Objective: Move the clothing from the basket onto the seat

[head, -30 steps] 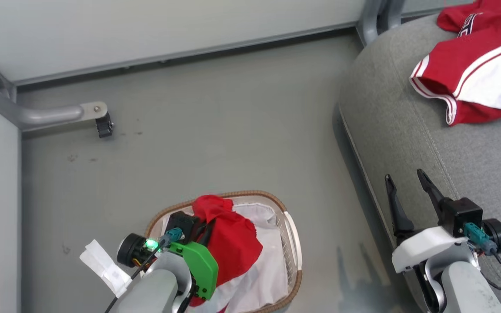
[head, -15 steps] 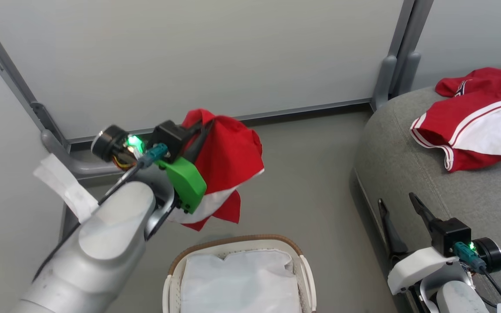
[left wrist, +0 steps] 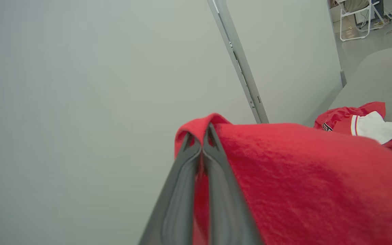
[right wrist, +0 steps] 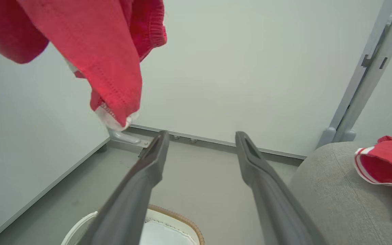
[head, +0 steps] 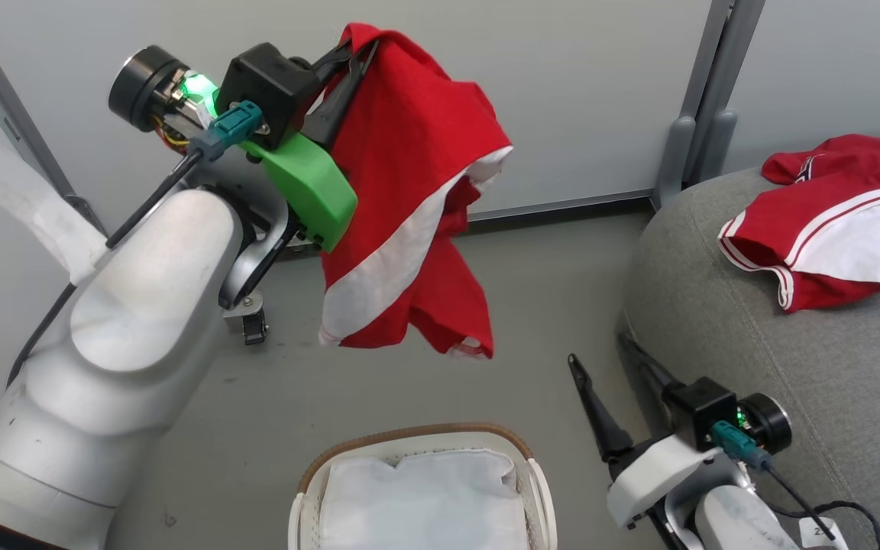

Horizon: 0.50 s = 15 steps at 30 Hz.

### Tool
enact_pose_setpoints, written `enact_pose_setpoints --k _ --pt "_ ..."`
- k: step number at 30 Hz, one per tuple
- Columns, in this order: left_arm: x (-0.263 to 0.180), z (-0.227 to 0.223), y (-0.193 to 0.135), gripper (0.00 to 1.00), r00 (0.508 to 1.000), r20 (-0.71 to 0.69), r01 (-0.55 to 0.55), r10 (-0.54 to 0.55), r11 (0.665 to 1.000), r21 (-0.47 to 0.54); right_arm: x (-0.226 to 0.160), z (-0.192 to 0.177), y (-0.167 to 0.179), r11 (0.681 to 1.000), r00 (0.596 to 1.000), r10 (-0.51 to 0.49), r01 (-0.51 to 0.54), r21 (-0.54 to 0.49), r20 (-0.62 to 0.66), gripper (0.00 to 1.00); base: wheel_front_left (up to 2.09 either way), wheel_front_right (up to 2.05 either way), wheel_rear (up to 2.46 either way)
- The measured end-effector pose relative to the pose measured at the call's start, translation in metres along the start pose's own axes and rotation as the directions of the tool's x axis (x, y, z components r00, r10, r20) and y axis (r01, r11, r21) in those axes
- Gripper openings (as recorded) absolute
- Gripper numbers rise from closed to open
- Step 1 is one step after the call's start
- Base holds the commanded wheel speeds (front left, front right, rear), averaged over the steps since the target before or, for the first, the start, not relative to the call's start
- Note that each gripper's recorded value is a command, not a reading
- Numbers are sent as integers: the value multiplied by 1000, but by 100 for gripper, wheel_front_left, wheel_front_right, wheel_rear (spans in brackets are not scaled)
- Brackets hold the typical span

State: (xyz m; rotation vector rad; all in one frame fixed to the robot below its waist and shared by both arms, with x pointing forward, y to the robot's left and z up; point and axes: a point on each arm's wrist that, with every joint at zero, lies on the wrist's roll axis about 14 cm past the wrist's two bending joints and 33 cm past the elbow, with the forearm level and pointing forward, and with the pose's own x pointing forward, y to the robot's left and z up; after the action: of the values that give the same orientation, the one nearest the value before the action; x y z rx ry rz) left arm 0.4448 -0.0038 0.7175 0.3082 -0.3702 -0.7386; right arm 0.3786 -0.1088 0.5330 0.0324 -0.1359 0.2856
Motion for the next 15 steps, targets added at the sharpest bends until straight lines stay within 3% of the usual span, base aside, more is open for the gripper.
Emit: enact_pose_setpoints --k 6,15 --pt "7 22 -13 0 999 45 30 -30 1000 5 0 -10 32 995 995 96 -95 13 -33 100 0 0 0" --pt "10 40 -29 0 995 76 68 -69 998 17 28 4 47 986 986 167 -167 -21 -5 100 0 0 0"
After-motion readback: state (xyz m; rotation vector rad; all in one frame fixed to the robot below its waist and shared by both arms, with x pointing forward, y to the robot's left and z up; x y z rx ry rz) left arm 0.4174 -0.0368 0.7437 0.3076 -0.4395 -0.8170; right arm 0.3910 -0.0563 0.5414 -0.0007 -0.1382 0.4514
